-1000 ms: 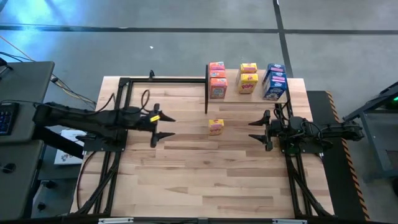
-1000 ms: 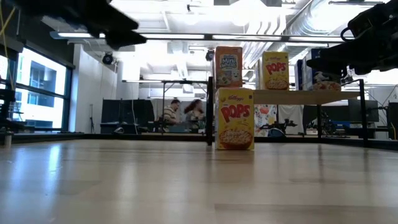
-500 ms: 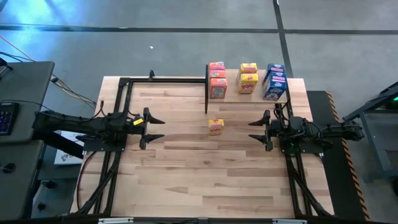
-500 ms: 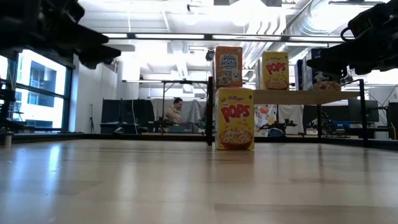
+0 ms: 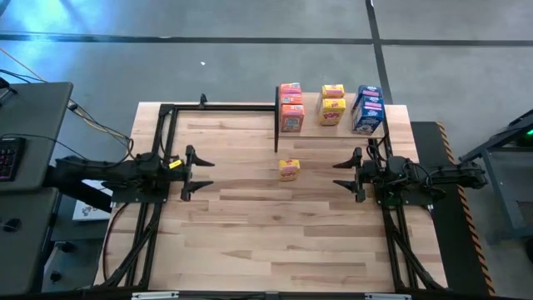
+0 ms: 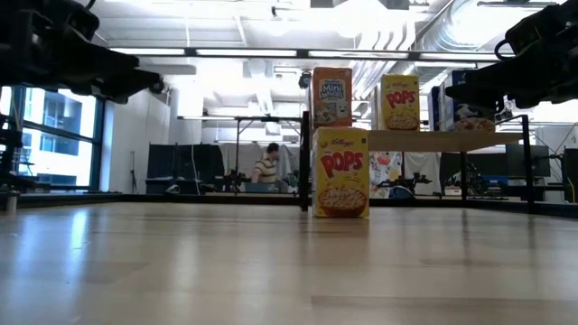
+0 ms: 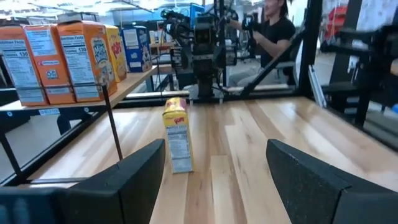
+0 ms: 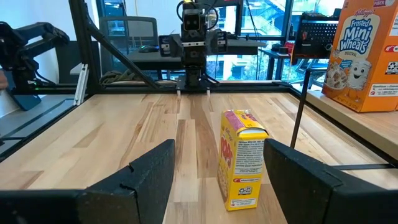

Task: Stack cereal on shelf
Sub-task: Put the yellow cereal box on the shelf aligned with the yellow cereal boxes

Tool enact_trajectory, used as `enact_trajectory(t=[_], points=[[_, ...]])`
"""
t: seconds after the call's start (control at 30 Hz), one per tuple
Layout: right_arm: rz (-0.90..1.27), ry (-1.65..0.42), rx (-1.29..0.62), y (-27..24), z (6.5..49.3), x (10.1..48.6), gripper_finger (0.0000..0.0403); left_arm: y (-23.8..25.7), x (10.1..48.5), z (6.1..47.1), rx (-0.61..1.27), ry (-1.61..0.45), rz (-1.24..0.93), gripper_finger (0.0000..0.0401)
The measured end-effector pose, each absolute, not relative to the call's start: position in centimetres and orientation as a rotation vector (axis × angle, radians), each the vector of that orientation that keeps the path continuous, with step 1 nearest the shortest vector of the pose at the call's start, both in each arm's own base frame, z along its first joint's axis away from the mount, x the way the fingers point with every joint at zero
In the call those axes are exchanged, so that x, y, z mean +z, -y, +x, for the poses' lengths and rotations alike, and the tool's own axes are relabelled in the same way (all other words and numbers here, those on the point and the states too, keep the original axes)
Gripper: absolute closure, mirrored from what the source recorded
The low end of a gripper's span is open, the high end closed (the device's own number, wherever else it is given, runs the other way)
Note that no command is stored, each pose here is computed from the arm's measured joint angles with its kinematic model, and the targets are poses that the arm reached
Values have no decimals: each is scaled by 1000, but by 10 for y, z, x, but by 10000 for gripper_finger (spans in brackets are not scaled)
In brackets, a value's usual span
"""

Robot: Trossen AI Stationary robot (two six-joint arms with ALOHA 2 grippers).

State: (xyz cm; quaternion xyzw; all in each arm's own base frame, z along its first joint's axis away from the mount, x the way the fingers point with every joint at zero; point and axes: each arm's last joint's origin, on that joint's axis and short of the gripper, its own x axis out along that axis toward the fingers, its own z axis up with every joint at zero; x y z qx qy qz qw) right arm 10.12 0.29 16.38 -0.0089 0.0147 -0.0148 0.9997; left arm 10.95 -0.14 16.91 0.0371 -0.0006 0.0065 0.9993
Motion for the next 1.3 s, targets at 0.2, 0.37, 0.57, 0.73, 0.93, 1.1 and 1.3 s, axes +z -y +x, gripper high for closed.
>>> enact_trajectory(t=[0.2, 0.37, 0.57, 0.73, 0.93, 1.1, 1.3], points=[[-18, -29, -29, -3, 101, 164, 164, 1, 162, 105, 9, -66, 126, 130], [-18, -29, -29, -3, 101, 164, 164, 1, 159, 104, 1, -91, 116, 130], [-18, -29, -30, -3, 101, 164, 164, 1, 159, 104, 2, -91, 111, 130], [-17, -29, -30, -3, 101, 164, 164, 1, 159, 104, 4, -91, 111, 130], [-18, -29, -30, -3, 101, 164, 164, 1, 160, 104, 4, -90, 111, 130], [-18, -29, -30, -3, 101, 164, 164, 1, 160, 104, 4, -90, 111, 130], [-17, -29, -30, -3, 101, 164, 164, 1, 160, 104, 4, -90, 110, 130]])
